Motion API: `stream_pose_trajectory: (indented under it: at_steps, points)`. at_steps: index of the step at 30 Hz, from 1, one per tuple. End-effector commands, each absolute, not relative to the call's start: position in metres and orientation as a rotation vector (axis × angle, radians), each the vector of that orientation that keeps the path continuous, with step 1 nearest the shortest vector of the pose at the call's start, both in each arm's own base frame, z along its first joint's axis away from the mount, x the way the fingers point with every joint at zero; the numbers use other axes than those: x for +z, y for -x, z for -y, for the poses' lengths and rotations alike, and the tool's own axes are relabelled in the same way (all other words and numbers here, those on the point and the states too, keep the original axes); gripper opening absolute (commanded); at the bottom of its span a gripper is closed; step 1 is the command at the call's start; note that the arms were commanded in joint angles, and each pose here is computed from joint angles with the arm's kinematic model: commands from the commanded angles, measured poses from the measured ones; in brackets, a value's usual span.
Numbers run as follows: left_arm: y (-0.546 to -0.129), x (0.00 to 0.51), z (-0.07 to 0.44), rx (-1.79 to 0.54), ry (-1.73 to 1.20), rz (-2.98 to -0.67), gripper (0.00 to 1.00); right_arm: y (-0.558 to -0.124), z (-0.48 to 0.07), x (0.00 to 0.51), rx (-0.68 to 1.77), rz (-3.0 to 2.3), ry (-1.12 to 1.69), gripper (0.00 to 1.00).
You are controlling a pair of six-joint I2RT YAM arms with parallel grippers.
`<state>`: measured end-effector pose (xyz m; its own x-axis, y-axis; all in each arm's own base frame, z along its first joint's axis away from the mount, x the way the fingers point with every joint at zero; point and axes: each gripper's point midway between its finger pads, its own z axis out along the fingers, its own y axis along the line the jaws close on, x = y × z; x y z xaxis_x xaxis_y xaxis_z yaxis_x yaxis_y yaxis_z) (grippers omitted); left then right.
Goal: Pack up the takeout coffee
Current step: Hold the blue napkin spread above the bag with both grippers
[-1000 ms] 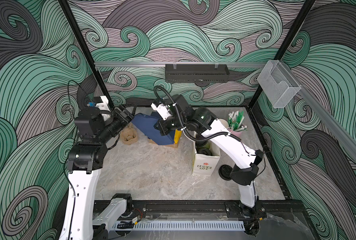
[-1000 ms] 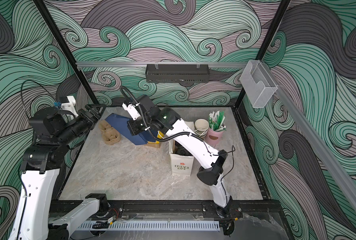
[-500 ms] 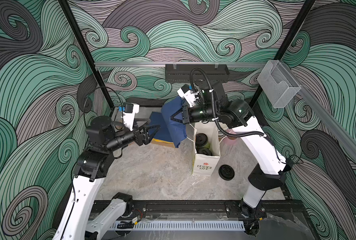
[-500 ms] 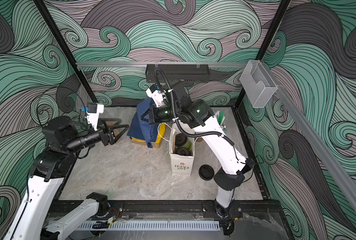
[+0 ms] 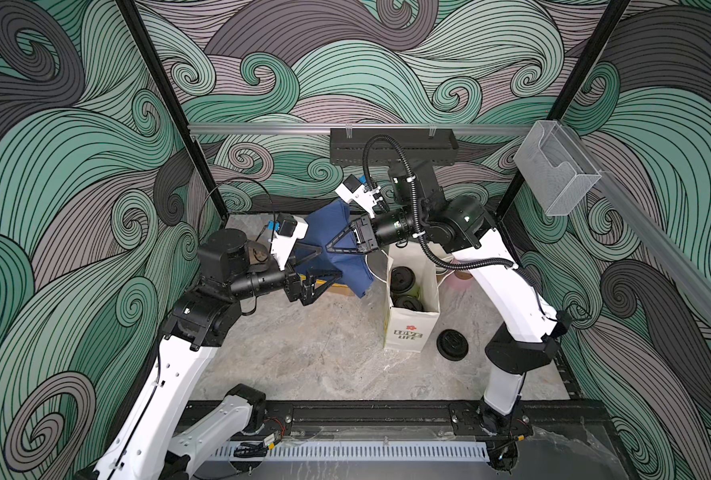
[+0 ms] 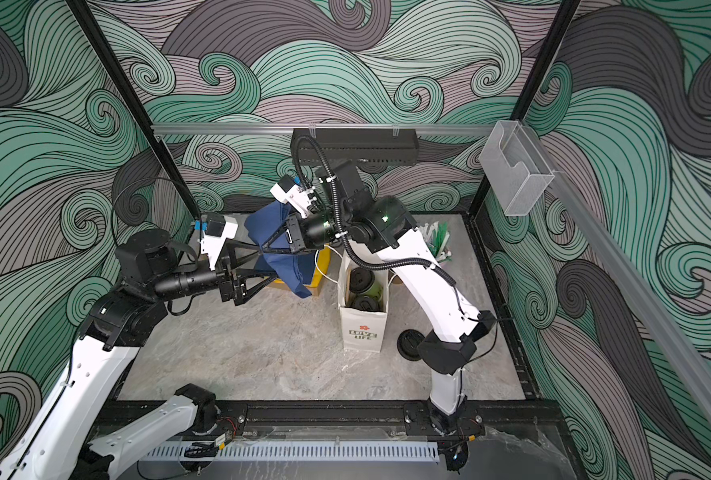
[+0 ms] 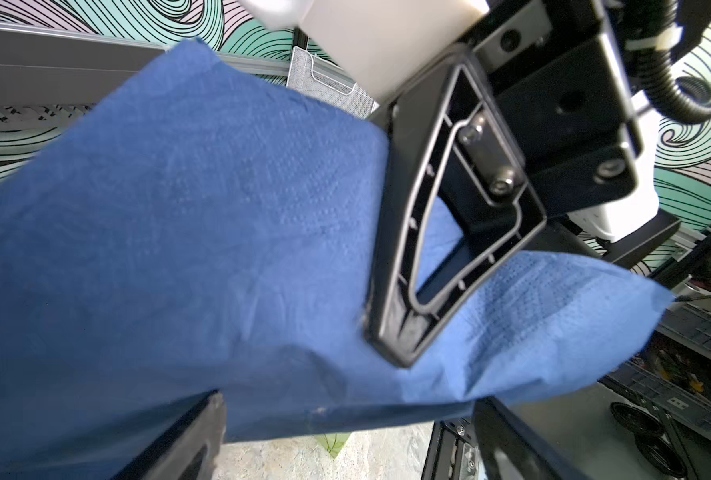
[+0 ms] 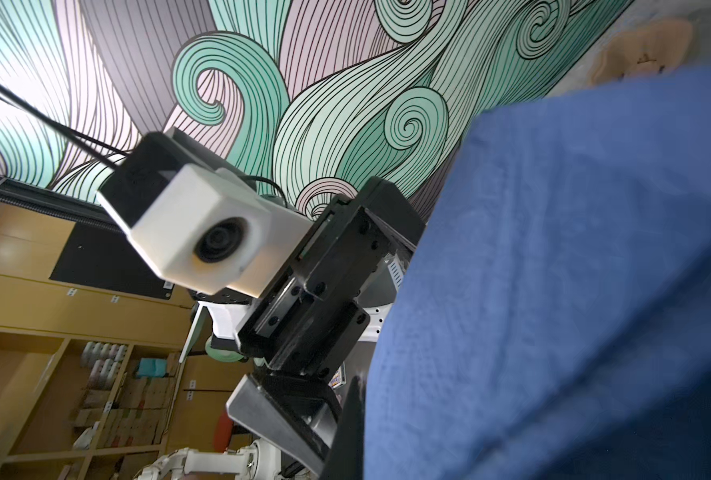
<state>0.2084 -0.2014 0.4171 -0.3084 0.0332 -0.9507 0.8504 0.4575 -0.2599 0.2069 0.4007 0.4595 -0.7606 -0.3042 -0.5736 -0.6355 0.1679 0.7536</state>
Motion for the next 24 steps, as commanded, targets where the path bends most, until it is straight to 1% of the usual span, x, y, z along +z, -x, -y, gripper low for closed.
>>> stream_pose_trajectory:
  at_steps: [1, 3, 6, 8, 16, 20, 24]
  points:
    - [-0.205, 0.423, 0.215, -1.152, -0.768, -1.648, 0.95, -0.198, -0.419, 0.467, 1.701, -2.079, 0.959, 0.00]
    - [-0.204, 0.427, 0.219, -1.234, -0.733, -1.629, 0.95, -0.203, -0.425, 0.462, 1.673, -2.080, 0.948, 0.00]
    - [-0.201, 0.431, 0.219, -1.285, -0.694, -1.604, 0.95, -0.206, -0.432, 0.459, 1.651, -2.073, 0.944, 0.00]
    - [-0.200, 0.433, 0.216, -1.294, -0.665, -1.590, 0.95, -0.210, -0.432, 0.456, 1.622, -2.070, 0.933, 0.00]
    - [-0.191, 0.437, 0.198, -1.259, -0.513, -1.589, 0.96, -0.234, -0.409, 0.454, 1.348, -2.039, 0.849, 0.00]
    - [-0.196, 0.436, 0.184, -1.284, -0.314, -1.618, 0.97, -0.233, -0.399, 0.447, 1.284, -2.047, 0.848, 0.00]
    - [-0.212, 0.431, 0.159, -1.272, 0.027, -1.703, 0.97, -0.225, -0.396, 0.438, 1.309, -2.063, 0.885, 0.00]
